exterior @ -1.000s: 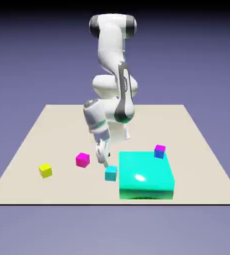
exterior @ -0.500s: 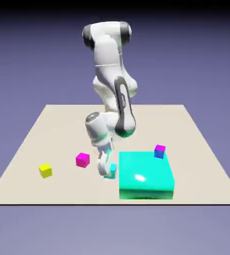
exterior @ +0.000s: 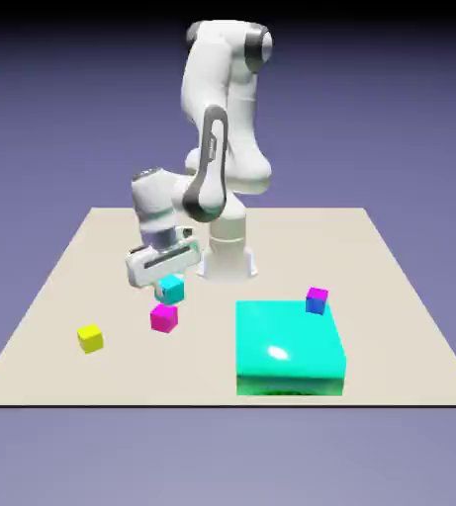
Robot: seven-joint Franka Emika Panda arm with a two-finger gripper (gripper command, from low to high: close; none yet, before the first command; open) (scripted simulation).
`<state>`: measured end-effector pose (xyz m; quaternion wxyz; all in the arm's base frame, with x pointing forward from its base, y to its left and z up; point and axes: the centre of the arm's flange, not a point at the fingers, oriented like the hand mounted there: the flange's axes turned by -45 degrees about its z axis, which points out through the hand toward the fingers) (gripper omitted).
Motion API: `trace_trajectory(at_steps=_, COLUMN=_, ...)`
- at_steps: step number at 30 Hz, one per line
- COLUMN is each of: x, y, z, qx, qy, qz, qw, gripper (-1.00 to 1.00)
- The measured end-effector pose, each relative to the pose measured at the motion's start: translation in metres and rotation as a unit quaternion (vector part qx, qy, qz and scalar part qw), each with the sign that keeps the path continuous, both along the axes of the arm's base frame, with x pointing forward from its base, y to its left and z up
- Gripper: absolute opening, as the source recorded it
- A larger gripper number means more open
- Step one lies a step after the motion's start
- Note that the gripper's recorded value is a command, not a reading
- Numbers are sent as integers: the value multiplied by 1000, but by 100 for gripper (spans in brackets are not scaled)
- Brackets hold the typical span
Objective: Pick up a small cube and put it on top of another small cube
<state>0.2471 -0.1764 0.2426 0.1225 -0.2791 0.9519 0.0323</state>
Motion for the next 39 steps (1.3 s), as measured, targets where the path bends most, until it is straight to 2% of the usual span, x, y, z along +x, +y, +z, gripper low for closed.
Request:
trace_trajectory(at_steps=2, x=-17, y=-7, z=3, qx=6, qy=-5, qz=-54, qw=999, gripper=-100)
trace_trajectory(at_steps=18, x=0, y=3, z=-17, qx=50, qy=-45, qz=-46, qw=997, gripper=-100)
trace_trajectory(at_steps=39, x=-2, y=4, z=-57, qx=36, qy=-20, qz=-52, qw=998, gripper=-100)
